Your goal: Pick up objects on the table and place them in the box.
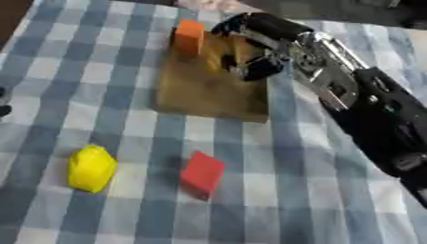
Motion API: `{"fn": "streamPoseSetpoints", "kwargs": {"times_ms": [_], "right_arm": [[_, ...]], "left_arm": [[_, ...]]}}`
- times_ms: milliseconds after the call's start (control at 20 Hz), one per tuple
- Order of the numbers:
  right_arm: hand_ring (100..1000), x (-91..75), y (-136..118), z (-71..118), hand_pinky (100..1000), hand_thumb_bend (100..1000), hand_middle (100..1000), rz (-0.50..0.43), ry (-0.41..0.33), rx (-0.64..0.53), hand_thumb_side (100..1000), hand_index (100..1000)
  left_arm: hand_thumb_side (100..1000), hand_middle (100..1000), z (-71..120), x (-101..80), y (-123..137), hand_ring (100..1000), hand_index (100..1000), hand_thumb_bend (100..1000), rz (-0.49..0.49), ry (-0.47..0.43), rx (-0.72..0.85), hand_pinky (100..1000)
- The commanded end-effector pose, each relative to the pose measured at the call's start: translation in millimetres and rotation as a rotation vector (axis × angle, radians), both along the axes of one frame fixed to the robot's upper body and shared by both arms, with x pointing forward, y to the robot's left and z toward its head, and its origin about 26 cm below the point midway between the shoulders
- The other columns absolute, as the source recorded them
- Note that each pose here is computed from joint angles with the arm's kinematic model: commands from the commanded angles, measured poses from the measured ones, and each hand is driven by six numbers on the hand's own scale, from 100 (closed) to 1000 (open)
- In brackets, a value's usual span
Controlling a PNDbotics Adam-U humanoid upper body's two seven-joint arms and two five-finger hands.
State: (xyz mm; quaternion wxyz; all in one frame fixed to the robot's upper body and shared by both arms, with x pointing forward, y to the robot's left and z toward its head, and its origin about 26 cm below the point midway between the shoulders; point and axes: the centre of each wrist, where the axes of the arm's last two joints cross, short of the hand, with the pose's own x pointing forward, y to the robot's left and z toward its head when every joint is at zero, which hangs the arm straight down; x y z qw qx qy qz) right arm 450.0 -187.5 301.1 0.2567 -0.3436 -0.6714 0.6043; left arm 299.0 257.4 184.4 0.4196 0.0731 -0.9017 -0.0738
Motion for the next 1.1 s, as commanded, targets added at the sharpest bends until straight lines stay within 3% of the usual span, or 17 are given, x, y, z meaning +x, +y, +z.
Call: {"fn": "streamPoseSetpoints", "kwargs": {"times_ms": [50,350,550,750,1100], "right_arm": [[938,-5.2,-3.8,17.3,912,100,758,-0.014,-0.046,0.001,190,943],[934,-10.6,-7.5,22.9,910,100,755,-0.007,-0.061,0.017,203,949],[995,-13.2,-7.7,26.4,954,100,860,0.023,-0.040,0.029,440,993],[1000,-9.2,-10.7,21.4,1000,100,1000,0.036,0.009,0.013,546,1000],[1000,-4.0,-17.6,17.6,986,100,1000,0.083,0.084,0.018,576,1000]], "left_arm": [[958,751,6.9,-3.1,1.4,832,861,167,-0.001,-0.021,0.020,790],[958,748,4.3,-4.1,3.1,832,860,166,0.007,-0.010,0.020,791],[955,748,3.9,-4.1,2.3,833,861,166,0.003,-0.009,0.018,791],[954,748,4.0,-4.0,2.2,833,860,166,0.002,-0.010,0.017,791],[955,745,3.4,-4.2,2.6,833,859,165,0.005,-0.007,0.015,791]]}}
